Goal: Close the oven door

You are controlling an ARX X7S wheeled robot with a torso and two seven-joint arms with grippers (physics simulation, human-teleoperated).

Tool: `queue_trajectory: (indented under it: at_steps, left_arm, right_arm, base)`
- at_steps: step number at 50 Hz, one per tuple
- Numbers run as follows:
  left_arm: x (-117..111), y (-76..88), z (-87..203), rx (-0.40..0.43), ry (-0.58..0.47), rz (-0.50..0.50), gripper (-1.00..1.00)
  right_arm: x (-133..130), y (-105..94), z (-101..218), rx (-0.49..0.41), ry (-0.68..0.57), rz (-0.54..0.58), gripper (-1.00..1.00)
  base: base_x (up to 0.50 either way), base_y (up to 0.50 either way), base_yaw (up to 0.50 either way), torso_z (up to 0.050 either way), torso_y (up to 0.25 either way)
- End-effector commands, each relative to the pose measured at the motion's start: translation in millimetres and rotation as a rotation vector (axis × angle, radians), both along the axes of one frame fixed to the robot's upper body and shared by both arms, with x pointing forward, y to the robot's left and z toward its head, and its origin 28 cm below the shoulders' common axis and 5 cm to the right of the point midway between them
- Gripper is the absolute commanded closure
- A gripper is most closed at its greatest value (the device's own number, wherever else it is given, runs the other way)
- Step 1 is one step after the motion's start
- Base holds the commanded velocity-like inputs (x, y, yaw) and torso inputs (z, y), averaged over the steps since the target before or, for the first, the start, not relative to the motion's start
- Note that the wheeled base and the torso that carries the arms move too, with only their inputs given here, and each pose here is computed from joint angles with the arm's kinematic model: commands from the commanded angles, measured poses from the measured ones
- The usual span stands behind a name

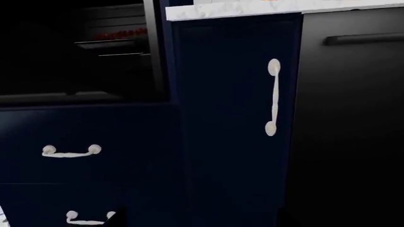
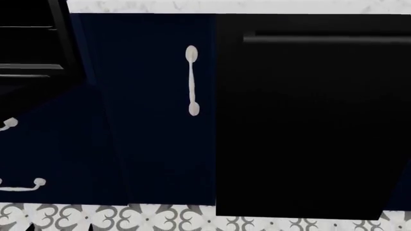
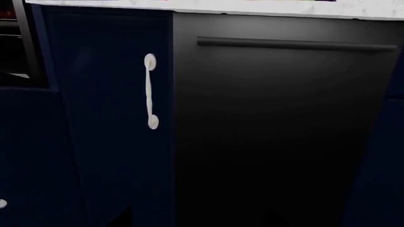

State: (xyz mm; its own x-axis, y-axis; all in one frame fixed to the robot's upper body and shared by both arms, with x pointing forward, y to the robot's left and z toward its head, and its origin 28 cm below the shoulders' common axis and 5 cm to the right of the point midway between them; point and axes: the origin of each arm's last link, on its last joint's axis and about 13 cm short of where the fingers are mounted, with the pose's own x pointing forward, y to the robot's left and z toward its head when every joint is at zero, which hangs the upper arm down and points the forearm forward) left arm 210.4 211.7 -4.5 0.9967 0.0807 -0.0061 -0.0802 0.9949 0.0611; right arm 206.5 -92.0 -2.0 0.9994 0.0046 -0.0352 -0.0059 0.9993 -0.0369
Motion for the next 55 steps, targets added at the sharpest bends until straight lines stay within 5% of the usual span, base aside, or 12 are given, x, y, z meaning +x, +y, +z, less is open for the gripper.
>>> queue_trajectory:
  at_steps: [1, 19, 32, 40, 55]
  left_arm:
    - [-0.5, 3.0, -1.8, 0.009, 0.005, 0.011, -1.00]
    - [-0.2, 4.9, -4.9, 0.022, 0.024, 0.021, -1.00]
    - [-8.1, 11.0, -36.2, 0.035, 0.136, 0.022, -1.00]
    - [-13.6, 14.9, -81.7, 0.073, 0.297, 0.022, -1.00]
    - [-17.2, 20.4, -97.5, 0.105, 0.371, 0.058, -1.00]
  right_arm:
    - [0.3, 0.5, -1.4, -0.003, 0.008, 0.008, -1.00]
    - [-0.7, -0.9, -3.2, -0.007, 0.032, 0.006, -1.00]
    - [-12.2, -2.9, -32.5, 0.041, 0.148, 0.017, -1.00]
    - [-16.5, -4.7, -59.9, 0.091, 0.236, 0.018, -1.00]
    - [-28.9, -7.3, -86.7, 0.106, 0.335, -0.004, -1.00]
  base:
    - [0.00, 0.00, 0.00, -0.041, 0.000]
    - [0.00, 0.00, 0.00, -0.041, 0.000]
    - [0.00, 0.00, 0.00, -0.040, 0.000]
    - [0.00, 0.00, 0.00, -0.002, 0.000]
    - [0.00, 0.00, 0.00, 0.000, 0.000]
